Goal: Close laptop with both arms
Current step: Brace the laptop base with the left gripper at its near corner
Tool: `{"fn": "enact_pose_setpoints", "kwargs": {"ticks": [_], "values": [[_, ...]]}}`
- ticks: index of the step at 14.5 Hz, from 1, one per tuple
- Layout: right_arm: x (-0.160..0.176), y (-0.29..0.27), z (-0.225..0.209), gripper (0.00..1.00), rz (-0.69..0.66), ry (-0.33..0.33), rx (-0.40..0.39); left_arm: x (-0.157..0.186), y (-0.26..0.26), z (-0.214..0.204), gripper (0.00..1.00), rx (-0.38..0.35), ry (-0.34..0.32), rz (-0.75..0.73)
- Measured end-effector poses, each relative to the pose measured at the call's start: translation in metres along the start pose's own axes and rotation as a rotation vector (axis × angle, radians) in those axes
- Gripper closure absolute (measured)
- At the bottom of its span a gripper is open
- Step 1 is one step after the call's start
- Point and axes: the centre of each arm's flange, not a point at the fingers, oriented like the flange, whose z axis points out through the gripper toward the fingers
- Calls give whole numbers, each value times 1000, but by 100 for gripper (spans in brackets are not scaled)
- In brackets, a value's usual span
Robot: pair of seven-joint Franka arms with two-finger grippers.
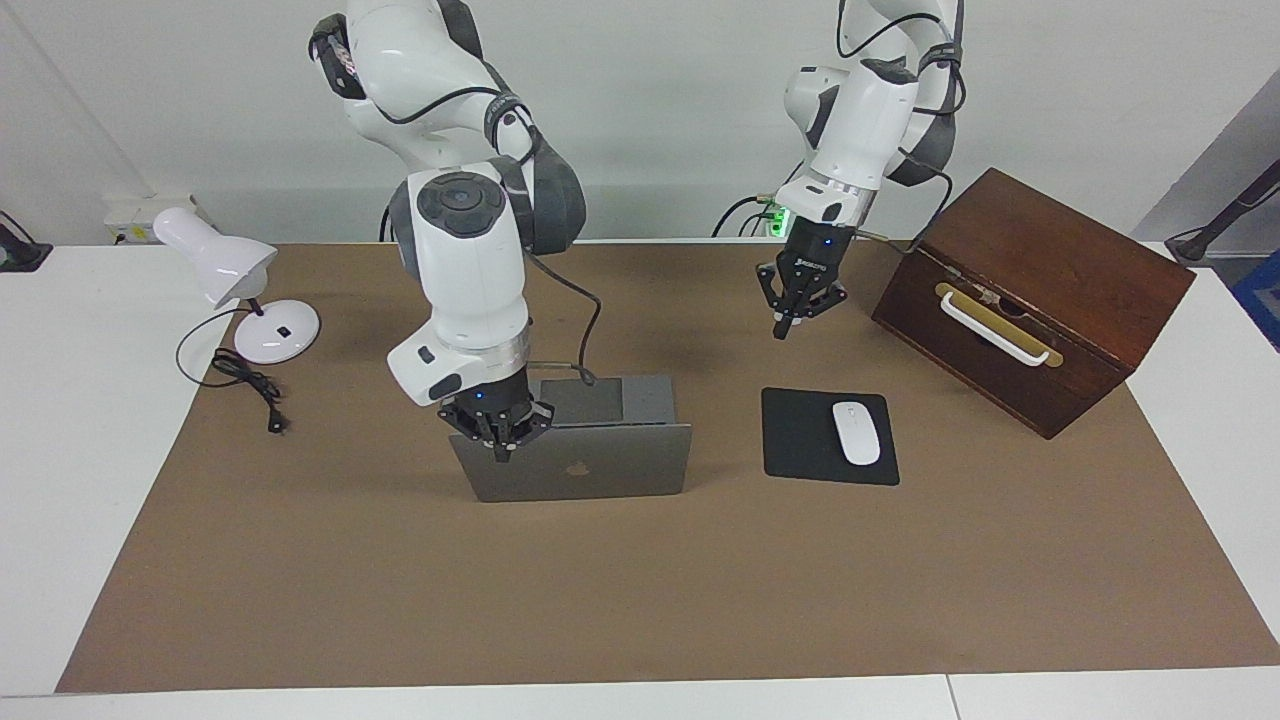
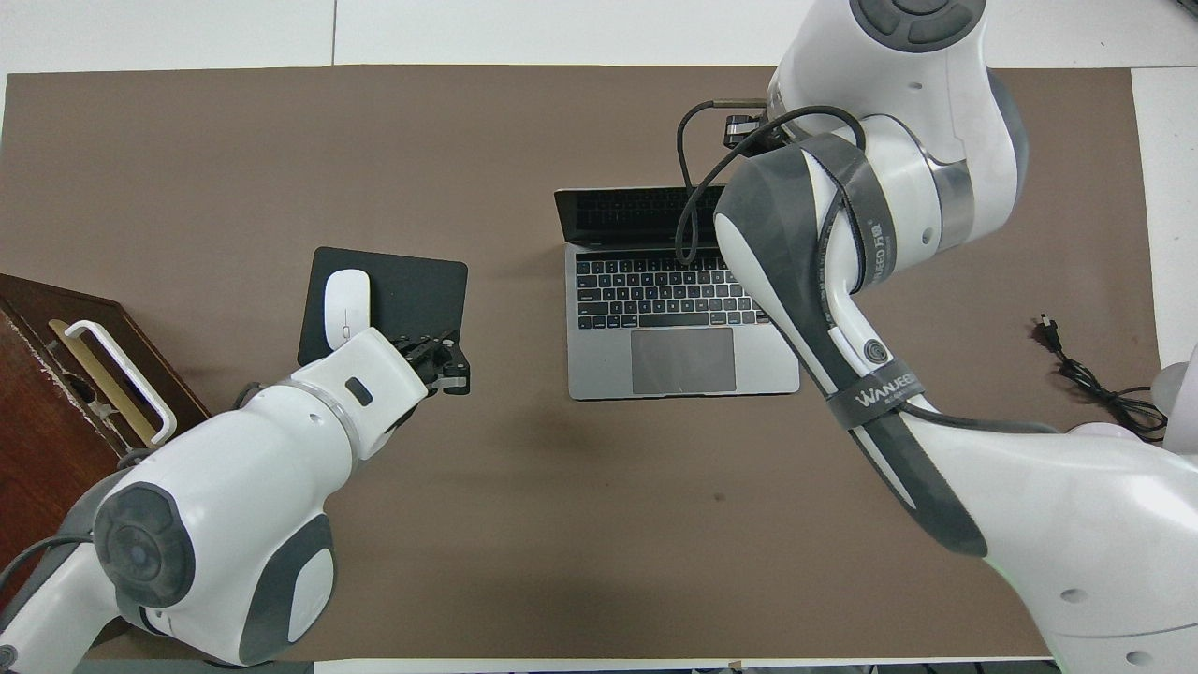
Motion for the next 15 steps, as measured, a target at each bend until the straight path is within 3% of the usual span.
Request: {"fn": "enact_pose_setpoints", "kwargs": {"ticks": [8,15], "values": [[0,0,1,99,0,-1,-1,-44,44,51,99,-60,102,68],[2,5,2,99,7,-3,-3,-60,61,80,99,-80,139,101]]}}
